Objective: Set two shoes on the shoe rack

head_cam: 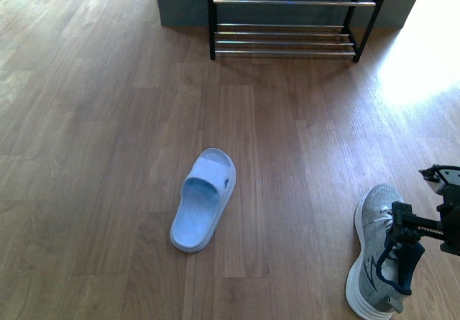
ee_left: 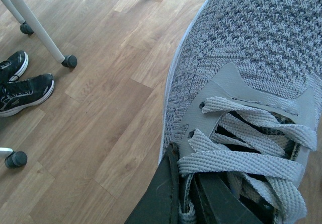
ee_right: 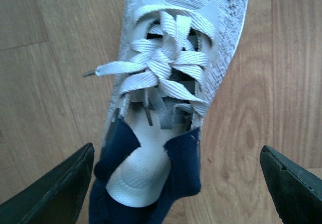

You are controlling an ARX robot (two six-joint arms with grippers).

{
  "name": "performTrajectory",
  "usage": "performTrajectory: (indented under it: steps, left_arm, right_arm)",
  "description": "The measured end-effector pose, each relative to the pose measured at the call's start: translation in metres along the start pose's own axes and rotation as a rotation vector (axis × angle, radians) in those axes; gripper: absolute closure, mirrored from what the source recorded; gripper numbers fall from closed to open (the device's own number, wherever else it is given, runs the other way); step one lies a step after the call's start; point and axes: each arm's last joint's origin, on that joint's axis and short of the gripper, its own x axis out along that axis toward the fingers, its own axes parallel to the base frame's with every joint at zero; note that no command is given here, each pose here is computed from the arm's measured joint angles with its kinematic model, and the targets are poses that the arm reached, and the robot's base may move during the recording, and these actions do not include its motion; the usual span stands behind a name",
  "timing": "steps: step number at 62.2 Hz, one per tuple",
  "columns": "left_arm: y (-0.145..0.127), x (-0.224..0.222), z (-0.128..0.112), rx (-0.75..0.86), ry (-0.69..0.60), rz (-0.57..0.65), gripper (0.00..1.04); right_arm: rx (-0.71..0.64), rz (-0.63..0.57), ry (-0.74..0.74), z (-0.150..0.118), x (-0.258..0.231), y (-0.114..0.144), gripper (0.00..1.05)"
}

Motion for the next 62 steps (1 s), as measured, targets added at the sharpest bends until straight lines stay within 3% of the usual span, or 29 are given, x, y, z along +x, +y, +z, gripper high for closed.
performTrajectory:
  steps: [32,57,62]
  left_arm:
    - [0.0,0.0,0.0,0.0,0.0,0.0,1.03]
    - [0.0,0.0,0.0,0.0,0.0,0.0,1.03]
    - [0.0,0.0,0.0,0.0,0.0,0.0,1.03]
  right_arm:
    - [-0.053,-0.11,-0.013,-0.006,0.003,-0.021,0.09]
    - [-0.051,-0.023,0.003,-0.02,0.022,-0.011,0.09]
    - [-0.06,-0.029,-0.005,-0.021,0.025,-0.008,0.19]
